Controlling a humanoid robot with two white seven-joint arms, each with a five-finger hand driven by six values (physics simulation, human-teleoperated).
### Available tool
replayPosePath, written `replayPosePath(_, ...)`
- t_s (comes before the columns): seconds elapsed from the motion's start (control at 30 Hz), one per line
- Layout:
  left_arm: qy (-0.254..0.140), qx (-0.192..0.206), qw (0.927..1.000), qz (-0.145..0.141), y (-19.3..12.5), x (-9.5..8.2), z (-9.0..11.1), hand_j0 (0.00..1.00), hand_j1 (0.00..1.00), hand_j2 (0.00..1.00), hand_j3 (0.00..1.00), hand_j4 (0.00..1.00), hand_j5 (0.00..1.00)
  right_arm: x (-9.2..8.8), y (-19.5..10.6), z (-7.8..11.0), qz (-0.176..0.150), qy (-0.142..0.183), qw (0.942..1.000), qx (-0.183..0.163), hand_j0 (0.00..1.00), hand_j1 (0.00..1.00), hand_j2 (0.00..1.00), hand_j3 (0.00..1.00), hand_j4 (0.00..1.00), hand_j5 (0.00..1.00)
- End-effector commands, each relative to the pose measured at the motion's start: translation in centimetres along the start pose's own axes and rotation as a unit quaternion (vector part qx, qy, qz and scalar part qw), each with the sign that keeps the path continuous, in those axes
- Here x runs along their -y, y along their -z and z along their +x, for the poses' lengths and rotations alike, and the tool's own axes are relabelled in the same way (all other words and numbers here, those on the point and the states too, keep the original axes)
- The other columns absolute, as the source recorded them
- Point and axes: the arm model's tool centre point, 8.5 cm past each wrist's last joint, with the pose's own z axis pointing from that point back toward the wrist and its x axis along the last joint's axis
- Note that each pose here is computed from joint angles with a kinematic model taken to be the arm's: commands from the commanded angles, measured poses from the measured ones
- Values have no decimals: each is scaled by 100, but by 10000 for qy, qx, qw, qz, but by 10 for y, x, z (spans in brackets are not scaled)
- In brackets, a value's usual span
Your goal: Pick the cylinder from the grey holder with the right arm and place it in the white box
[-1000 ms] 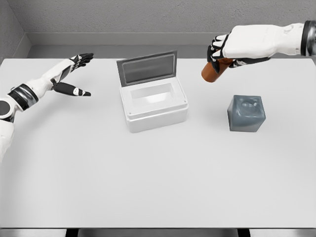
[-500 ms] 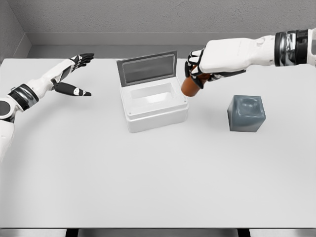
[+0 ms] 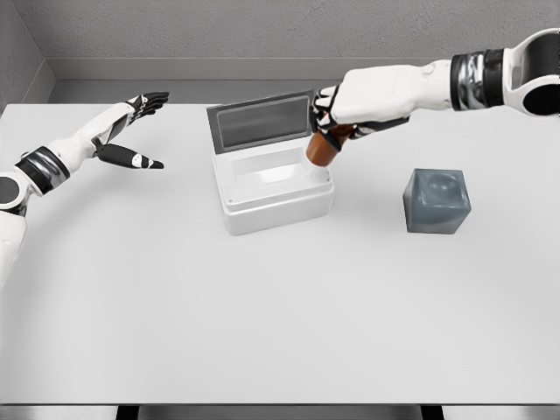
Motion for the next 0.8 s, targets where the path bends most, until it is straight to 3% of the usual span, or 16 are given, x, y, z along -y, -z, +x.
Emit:
replayPosePath(0.0,-34,21,10000,34,0,-1,1,100,100,100,100,100,100,3,5,-5,-15,17,10000,-42,27,27,27,27,27,27)
replayPosePath(0.43,-42,2,10000,17,-1,1,-2,100,100,100,100,100,100,-4,22,-10,60,93,9999,-44,27,27,27,27,27,27)
replayPosePath(0.57,-38,8,10000,17,-1,1,-2,100,100,100,100,100,100,-6,26,-10,256,76,9996,-32,27,27,27,27,27,27)
replayPosePath(0.77,-38,8,10000,17,-1,1,-2,100,100,100,100,100,100,-3,34,-20,299,58,9994,-163,27,27,27,27,27,27)
